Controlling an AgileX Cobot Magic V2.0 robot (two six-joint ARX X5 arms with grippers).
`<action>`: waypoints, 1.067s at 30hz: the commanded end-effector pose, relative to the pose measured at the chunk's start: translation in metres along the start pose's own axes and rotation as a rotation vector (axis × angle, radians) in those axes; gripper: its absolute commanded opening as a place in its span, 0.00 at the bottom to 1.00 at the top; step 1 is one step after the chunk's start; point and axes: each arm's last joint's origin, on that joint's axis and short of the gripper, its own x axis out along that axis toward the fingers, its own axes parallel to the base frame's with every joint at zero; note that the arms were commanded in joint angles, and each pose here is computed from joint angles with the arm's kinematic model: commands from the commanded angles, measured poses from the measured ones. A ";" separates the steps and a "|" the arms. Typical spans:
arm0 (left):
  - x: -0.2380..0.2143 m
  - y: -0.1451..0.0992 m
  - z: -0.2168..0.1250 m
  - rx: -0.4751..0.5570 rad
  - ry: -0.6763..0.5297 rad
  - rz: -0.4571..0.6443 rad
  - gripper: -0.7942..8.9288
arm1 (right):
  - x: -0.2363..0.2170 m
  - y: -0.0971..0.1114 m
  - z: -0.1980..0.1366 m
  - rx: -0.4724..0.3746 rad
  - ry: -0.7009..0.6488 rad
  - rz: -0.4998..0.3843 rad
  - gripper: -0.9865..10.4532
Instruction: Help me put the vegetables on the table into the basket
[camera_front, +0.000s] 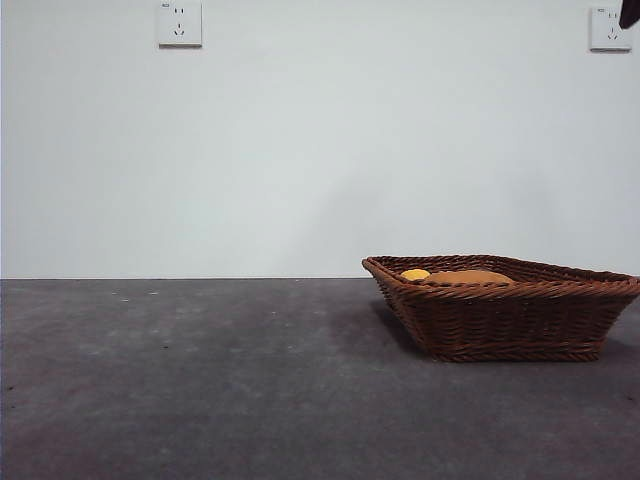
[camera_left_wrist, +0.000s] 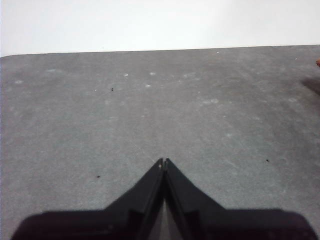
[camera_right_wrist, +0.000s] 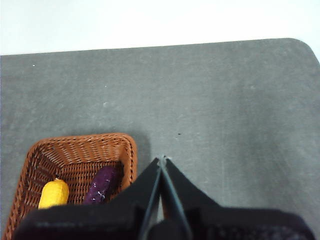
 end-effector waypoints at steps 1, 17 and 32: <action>0.001 0.000 -0.003 -0.006 0.006 0.001 0.08 | -0.003 0.012 -0.030 -0.018 -0.043 0.041 0.09; 0.002 0.000 -0.004 -0.007 0.015 -0.001 0.08 | -0.056 0.005 -0.225 -0.309 -0.429 -0.108 0.09; 0.003 0.000 -0.005 -0.007 0.032 -0.001 0.08 | -0.036 0.005 -0.302 -0.130 -0.560 0.119 0.09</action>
